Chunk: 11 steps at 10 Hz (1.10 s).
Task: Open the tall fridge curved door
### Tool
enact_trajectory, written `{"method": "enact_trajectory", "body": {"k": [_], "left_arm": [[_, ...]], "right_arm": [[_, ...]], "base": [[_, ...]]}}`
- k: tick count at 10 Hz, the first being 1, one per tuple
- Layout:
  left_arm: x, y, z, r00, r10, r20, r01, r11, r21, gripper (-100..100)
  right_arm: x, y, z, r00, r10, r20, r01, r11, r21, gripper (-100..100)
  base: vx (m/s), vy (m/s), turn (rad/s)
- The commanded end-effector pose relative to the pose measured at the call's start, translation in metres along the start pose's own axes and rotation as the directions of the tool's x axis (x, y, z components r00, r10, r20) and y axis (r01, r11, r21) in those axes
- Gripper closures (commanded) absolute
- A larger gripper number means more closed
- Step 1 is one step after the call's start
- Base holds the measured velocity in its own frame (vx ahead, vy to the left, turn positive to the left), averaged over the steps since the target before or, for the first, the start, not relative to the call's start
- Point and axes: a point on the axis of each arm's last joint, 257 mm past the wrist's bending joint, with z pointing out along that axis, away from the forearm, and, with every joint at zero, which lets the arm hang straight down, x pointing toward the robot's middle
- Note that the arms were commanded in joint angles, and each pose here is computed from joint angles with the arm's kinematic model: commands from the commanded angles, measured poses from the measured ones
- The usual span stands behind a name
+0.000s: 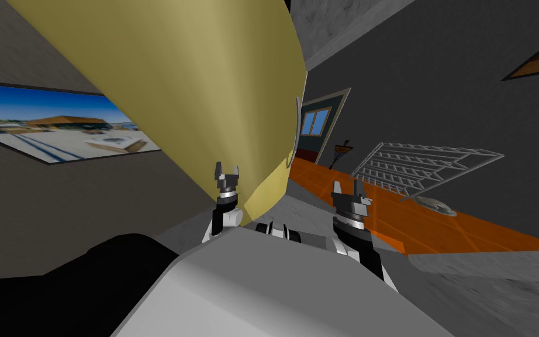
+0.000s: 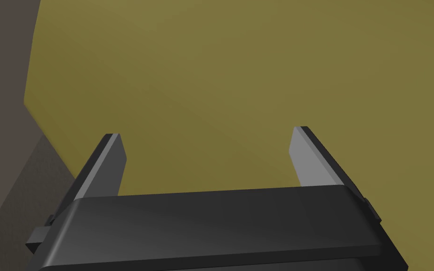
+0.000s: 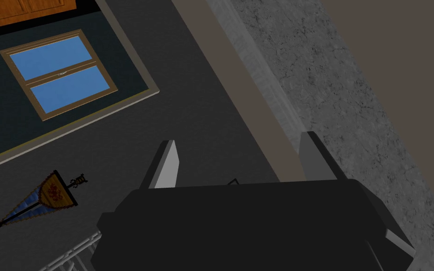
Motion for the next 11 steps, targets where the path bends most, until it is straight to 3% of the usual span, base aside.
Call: {"method": "enact_trajectory", "body": {"k": [1,5,8,11], "left_arm": [[0.004,0.008,0.001,0.998,0.015,-0.061,-0.016,0.9997,-0.019,-100],[-0.004,0.032,0.006,0.994,0.024,-0.107,-0.03,0.9981,-0.054,-100],[-0.027,0.06,0.016,0.9958,0.018,-0.09,-0.026,0.9959,-0.087,-100],[-0.043,0.075,0.022,0.9976,0.013,-0.068,-0.02,0.9945,-0.103,-100]], "right_arm": [[0.0,0.0,0.0,1.0,0.0,0.0,0.0,1.0,0.001,0],[0.0,0.0,0.0,1.0,0.0,0.0,0.0,1.0,0.001,0],[0.0,0.0,0.0,1.0,0.0,0.0,0.0,1.0,0.001,0],[0.0,0.0,0.0,1.0,0.0,0.0,0.0,1.0,0.001,0]], "base": [[0.025,-0.042,0.009],[0.056,-0.085,0.014],[0.092,-0.185,0.033],[0.071,-0.118,0.011]]}}
